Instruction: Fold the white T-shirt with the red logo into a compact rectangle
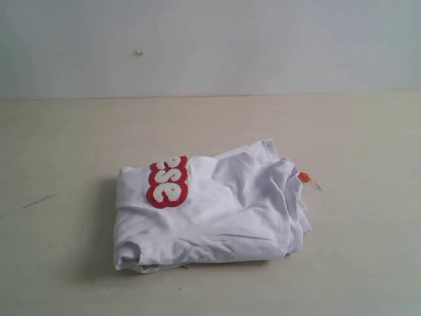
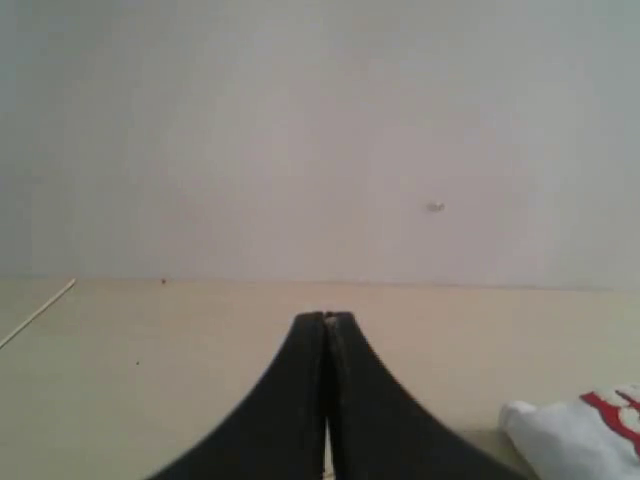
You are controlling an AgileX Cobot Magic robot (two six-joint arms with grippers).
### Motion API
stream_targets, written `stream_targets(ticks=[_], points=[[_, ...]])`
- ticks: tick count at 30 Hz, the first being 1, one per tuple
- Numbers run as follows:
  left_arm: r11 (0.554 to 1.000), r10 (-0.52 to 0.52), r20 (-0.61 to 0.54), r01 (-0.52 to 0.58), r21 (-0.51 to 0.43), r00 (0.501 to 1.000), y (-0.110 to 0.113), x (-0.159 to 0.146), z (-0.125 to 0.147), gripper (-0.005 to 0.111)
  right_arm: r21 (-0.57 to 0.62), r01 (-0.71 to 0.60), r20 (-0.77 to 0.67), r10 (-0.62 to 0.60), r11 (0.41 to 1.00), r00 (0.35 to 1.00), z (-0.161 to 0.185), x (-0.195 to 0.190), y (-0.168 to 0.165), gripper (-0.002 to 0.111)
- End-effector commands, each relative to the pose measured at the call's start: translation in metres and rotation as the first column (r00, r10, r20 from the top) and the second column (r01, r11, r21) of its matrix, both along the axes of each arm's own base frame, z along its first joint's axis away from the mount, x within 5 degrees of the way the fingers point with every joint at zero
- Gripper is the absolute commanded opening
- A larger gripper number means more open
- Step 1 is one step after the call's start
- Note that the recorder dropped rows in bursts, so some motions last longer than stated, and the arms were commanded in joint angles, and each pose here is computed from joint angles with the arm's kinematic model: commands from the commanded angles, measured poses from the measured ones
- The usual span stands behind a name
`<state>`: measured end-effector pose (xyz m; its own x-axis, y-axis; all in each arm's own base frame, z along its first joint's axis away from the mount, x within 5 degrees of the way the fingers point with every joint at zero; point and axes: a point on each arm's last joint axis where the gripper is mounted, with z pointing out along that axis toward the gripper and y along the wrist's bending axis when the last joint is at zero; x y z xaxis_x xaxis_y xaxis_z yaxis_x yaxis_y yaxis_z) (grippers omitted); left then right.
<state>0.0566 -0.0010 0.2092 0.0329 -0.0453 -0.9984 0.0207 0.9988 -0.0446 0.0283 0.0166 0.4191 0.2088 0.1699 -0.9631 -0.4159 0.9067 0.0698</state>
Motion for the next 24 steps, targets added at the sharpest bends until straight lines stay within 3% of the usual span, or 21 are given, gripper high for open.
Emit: stream_targets(ticks=[1, 4, 8, 20, 22, 24], points=[[1.000, 0.000, -0.087, 0.003, 0.028, 0.996, 0.000, 0.000, -0.009, 0.000, 0.000, -0.002, -0.006, 0.002, 1.000, 1.000, -0.002, 0.000, 0.000, 0.000], [0.999, 0.001, -0.209, 0.007, 0.037, 0.978, 0.000, -0.002, -0.020, 0.000, 0.000, -0.002, -0.006, 0.002, 1.000, 1.000, -0.002, 0.000, 0.000, 0.000], [0.999, 0.009, -0.275, 0.002, 0.038, 0.961, 0.000, -0.003, -0.026, 0.000, 0.000, -0.002, -0.006, 0.002, 1.000, 1.000, -0.002, 0.000, 0.000, 0.000], [0.999, 0.009, -0.277, 0.002, 0.038, 0.961, 0.000, -0.003, -0.026, 0.000, -0.002, -0.001, -0.005, 0.001, 1.000, 1.000, -0.002, 0.000, 0.000, 0.000], [0.999, 0.009, -0.277, 0.002, 0.038, 0.961, 0.000, -0.003, -0.026, 0.000, -0.165, 0.081, 0.067, -0.071, 0.983, 0.995, -0.003, 0.001, -0.002, 0.000], [0.999, 0.009, -0.277, 0.002, 0.038, 0.961, 0.000, -0.003, -0.026, 0.000, -0.164, 0.082, 0.070, -0.071, 0.983, 0.995, -0.003, 0.001, -0.002, 0.000]])
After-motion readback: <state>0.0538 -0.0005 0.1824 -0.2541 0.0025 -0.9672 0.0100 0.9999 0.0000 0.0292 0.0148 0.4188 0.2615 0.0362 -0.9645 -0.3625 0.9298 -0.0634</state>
